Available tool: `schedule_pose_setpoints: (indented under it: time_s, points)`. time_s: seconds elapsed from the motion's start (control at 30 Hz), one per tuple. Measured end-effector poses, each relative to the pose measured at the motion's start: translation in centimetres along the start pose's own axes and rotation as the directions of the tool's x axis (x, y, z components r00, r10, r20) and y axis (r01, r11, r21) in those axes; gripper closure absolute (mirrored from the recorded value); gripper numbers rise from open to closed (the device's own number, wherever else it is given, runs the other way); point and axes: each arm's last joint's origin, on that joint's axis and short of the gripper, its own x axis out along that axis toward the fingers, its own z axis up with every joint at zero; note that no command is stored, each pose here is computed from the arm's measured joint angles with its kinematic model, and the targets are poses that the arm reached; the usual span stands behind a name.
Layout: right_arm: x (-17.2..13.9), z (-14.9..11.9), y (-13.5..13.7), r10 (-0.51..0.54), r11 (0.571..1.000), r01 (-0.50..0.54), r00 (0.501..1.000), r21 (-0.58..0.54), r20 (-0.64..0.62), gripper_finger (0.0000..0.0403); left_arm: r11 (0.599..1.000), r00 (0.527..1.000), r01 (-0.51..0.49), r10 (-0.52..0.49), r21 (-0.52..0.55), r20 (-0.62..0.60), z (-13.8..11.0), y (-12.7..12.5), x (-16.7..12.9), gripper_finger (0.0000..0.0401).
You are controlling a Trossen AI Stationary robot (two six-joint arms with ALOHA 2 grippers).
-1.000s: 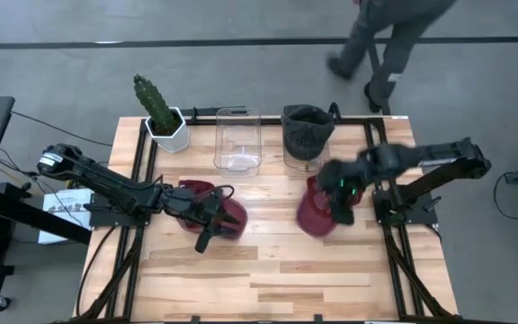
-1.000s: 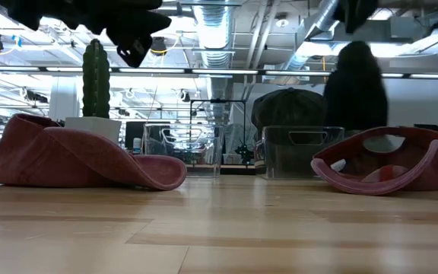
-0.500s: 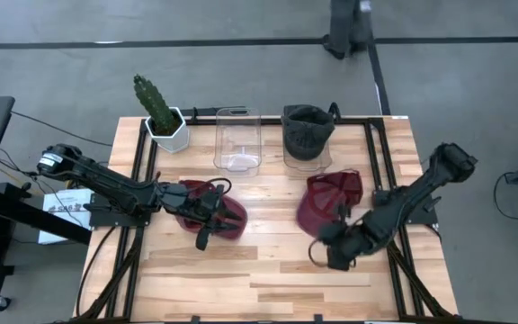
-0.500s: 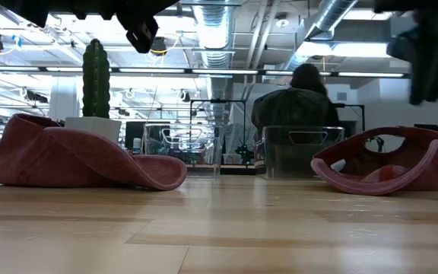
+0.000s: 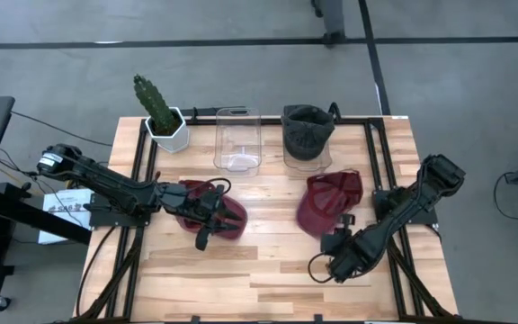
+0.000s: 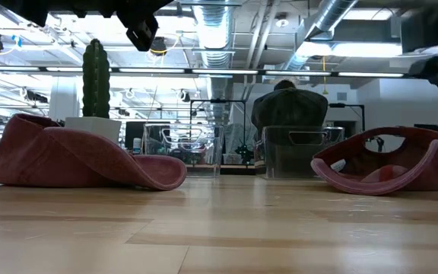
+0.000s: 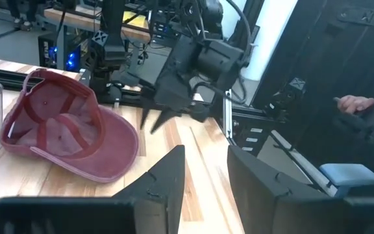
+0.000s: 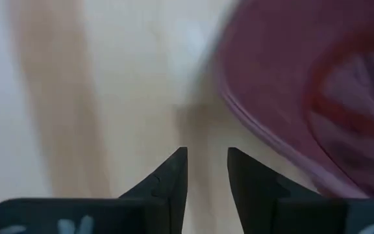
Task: Pick & Place hat
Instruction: Put the right red cap into the transparent bin
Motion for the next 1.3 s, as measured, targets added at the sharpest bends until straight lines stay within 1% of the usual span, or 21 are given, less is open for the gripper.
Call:
schedule_pose_setpoints:
  time_s: [0.1,0.17,0.27,0.43,0.87,0.97,1.03,1.13,1.2,1.3]
  points:
    - [0.0,-0.7,-0.8,-0.075,0.996,0.079,0.995,0.052,-0.07,0.031,1.0,1.0,0.0,0.0,0.0,0.0,0.0,0.0,0.0,0.0288]
    - [-0.2,-0.9,-1.1,-0.103,0.991,0.11,0.991,0.077,-0.087,0.0314,1.0,1.0,0.0,0.0,0.0,0.0,0.0,0.0,0.0,0.0288]
    - [-0.2,-0.9,-1.0,-0.096,0.992,0.102,0.992,0.079,-0.079,0.0319,1.0,1.0,0.0,0.0,0.0,0.0,0.0,0.0,0.0,0.0288]
    - [-0.2,-0.5,-0.7,-0.058,0.997,0.06,0.997,0.053,-0.048,0.0325,1.0,1.0,0.0,0.0,0.0,0.0,0.0,0.0,0.0,0.0288]
    - [-0.3,-0.5,-0.7,-0.062,0.998,0.064,0.997,0.021,-0.052,0.0328,0.999,0.999,0.035,-0.035,-0.004,-0.007,-0.2,-0.9,0.0,0.0288]
    - [-0.8,-0.5,-0.9,-0.085,0.996,0.086,0.994,0.009,-0.073,0.0328,0.999,0.999,0.036,-0.036,-0.004,-0.007,-0.2,-0.9,0.0,0.0288]
    - [-1.2,-0.5,-1.2,-0.116,0.993,0.116,0.989,-0.002,-0.09,0.0328,0.999,0.999,0.035,-0.035,-0.004,-0.007,-0.2,-0.9,0.0,0.0288]
    - [-1.7,-0.5,-1.5,-0.163,0.987,0.162,0.983,-0.017,-0.085,0.0328,0.999,0.999,0.035,-0.035,-0.001,-0.007,-0.2,-0.9,0.0,0.0288]
    - [-1.7,-0.5,-1.7,-0.189,0.982,0.187,0.98,-0.033,-0.065,0.0328,0.999,0.999,0.035,-0.035,0.0,-0.007,-0.2,-0.9,0.0,0.0288]
    - [-1.6,-0.1,-1.5,-0.208,0.976,0.208,0.978,-0.063,0.009,0.0328,0.999,0.999,0.035,-0.035,0.004,-0.007,-0.2,-0.9,0.0,0.0288]
